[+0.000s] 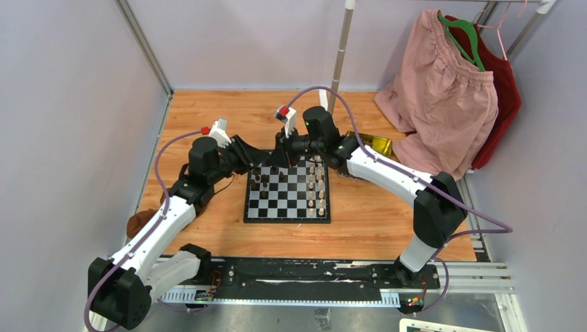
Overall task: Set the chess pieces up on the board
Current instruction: Pick up the chess piece from the storage box.
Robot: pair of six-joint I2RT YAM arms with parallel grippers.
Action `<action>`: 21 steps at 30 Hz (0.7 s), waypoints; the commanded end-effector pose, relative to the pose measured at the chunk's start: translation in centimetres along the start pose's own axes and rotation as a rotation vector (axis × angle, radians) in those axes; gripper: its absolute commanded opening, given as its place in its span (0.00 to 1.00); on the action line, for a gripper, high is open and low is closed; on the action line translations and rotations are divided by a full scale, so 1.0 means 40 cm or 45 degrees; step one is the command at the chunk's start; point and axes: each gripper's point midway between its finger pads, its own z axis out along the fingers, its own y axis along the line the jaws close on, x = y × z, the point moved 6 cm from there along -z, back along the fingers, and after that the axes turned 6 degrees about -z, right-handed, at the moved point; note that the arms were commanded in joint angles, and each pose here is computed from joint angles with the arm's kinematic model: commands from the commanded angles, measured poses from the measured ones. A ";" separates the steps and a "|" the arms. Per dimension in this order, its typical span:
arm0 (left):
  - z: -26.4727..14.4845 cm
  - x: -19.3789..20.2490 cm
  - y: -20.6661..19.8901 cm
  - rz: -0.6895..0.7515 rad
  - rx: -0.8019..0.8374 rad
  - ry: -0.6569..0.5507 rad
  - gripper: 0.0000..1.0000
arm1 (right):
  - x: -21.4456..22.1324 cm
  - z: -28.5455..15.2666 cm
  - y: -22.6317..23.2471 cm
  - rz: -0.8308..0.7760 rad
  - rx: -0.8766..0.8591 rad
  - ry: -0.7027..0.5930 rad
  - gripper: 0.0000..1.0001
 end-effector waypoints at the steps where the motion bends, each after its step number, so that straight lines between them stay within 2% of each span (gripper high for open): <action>1: -0.011 0.032 0.018 0.003 -0.009 0.077 0.29 | -0.085 -0.017 0.014 -0.077 0.046 -0.189 0.00; 11: -0.014 0.028 0.022 0.046 -0.039 0.072 0.23 | -0.078 -0.013 0.008 -0.077 0.058 -0.185 0.00; 21: -0.026 0.013 0.015 0.123 -0.080 0.108 0.23 | -0.058 -0.014 -0.002 -0.122 0.075 -0.134 0.00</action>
